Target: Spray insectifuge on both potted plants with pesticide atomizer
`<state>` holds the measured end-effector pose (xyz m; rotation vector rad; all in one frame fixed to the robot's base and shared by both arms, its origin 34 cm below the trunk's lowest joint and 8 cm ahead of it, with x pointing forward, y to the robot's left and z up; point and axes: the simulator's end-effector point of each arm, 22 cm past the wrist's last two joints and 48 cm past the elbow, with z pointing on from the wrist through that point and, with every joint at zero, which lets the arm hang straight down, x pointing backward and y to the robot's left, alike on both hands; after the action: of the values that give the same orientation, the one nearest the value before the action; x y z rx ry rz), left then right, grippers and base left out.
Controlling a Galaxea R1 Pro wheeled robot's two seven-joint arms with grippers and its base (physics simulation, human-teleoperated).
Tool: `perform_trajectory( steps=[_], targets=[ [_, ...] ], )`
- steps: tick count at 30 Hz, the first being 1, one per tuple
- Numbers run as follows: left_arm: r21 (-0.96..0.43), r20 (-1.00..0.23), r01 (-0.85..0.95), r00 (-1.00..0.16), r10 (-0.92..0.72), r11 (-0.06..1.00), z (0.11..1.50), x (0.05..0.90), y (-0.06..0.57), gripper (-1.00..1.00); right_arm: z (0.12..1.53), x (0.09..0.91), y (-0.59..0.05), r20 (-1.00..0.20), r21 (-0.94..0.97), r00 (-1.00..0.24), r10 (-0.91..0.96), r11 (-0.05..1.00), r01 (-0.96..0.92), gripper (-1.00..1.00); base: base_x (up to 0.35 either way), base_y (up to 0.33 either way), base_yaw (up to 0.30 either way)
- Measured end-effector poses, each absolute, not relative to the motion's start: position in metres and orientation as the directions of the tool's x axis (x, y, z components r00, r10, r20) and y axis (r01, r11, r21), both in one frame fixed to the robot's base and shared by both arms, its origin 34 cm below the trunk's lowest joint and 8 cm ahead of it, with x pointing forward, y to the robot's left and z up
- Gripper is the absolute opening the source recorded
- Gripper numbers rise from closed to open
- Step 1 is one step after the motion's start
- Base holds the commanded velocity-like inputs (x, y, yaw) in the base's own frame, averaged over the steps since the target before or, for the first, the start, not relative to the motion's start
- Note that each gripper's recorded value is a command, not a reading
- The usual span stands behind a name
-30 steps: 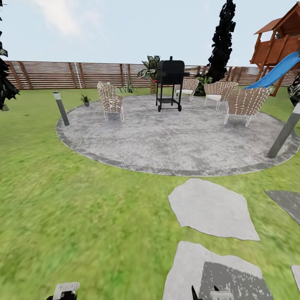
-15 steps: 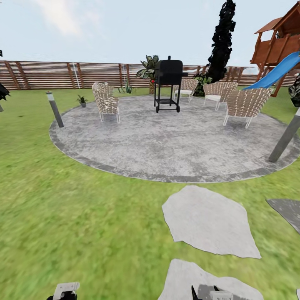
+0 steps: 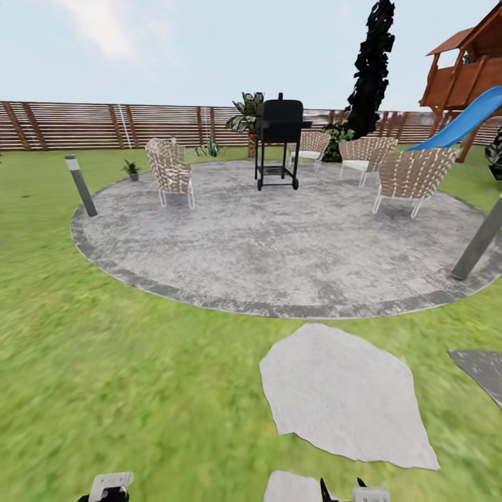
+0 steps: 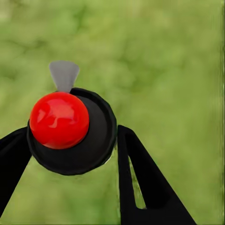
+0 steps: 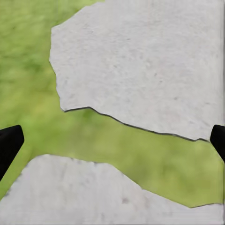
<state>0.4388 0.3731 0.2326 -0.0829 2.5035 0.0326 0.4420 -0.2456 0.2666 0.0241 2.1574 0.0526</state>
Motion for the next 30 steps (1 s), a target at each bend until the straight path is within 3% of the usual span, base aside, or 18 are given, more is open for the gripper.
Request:
perform_trajectory(
  steps=[30],
  targets=[
    [0.004, -0.595, -0.067, -0.802, -0.052, 0.998, 0.2326, 0.4388, 0.3733, -1.00, 0.2663, 0.4417, -0.2450, -0.831, 0.048, -0.555, 0.039, 0.999, -0.003, 1.00, 0.300, -0.198, 0.259]
  ],
)
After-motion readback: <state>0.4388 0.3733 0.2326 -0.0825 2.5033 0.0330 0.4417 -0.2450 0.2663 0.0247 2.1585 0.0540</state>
